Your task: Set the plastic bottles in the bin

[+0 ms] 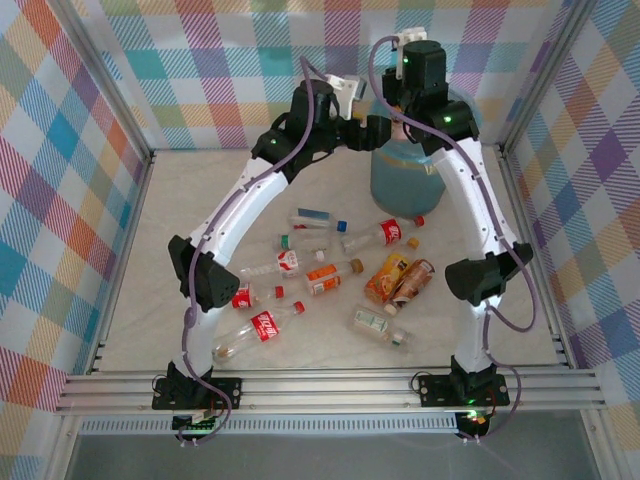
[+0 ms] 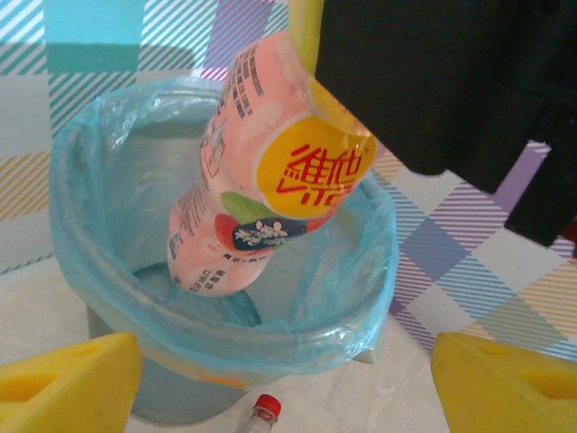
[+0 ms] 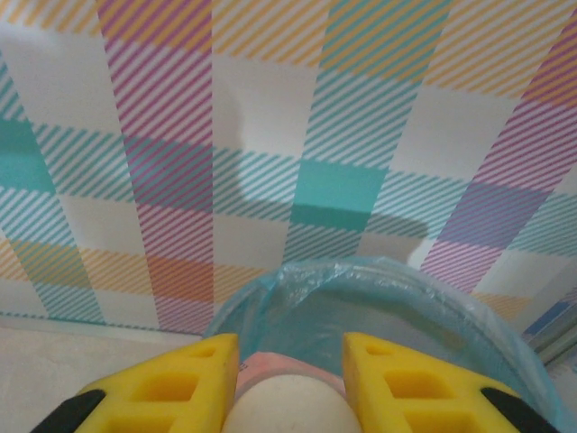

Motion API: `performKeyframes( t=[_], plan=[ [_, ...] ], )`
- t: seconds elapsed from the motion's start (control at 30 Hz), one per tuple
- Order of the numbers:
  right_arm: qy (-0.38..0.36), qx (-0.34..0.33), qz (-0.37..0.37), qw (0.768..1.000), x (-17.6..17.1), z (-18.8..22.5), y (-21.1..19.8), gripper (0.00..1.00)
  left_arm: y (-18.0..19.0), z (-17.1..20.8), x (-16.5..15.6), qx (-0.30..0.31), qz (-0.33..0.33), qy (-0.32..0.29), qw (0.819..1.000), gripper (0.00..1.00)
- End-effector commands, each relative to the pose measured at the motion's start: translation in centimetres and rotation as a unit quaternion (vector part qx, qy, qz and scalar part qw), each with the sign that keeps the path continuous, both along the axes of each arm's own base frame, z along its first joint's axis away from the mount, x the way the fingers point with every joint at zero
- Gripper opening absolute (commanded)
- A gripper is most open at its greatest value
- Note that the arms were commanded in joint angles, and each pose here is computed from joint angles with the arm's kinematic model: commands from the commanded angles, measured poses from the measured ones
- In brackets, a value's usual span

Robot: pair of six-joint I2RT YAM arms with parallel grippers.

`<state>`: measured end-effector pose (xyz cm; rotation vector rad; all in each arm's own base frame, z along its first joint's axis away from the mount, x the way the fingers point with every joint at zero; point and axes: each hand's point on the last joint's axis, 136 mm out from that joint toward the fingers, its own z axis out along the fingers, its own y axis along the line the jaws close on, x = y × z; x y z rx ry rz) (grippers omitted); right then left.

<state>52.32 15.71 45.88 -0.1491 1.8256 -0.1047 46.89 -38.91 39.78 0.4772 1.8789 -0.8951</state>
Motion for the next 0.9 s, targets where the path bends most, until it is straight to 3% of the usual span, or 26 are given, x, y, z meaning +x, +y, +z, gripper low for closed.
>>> performKeyframes(
  t=[0.0, 0.5, 0.63, 0.8, 0.87],
  plan=[
    [0.009, 0.024, -0.021, 0.999, 0.3, -0.5, -0.6, 0.01, 0.7, 0.1, 0.2, -0.006, -0.004, 0.015, 1.000, 0.83],
    [0.135, 0.073, -0.055, 0.987, 3.9, -10.9, -3.4, 0.11, 2.1, -3.9, 0.9, 0.027, 0.006, 0.046, 0.999, 0.81],
    [0.157, 0.095, -0.052, 0.982, 4.6, -12.6, -3.8, 0.23, 2.1, -4.5, 1.0, 0.032, 0.004, 0.050, 0.998, 0.81],
    [0.162, 0.106, -0.045, 0.980, 4.8, -13.1, -3.5, 0.46, 2.3, -4.8, 1.0, 0.039, 0.005, 0.050, 0.998, 0.81],
    [0.160, 0.108, -0.042, 0.980, 4.8, -12.9, -3.4, 0.48, 2.4, -4.9, 1.0, 0.040, 0.005, 0.050, 0.998, 0.81]
  ],
)
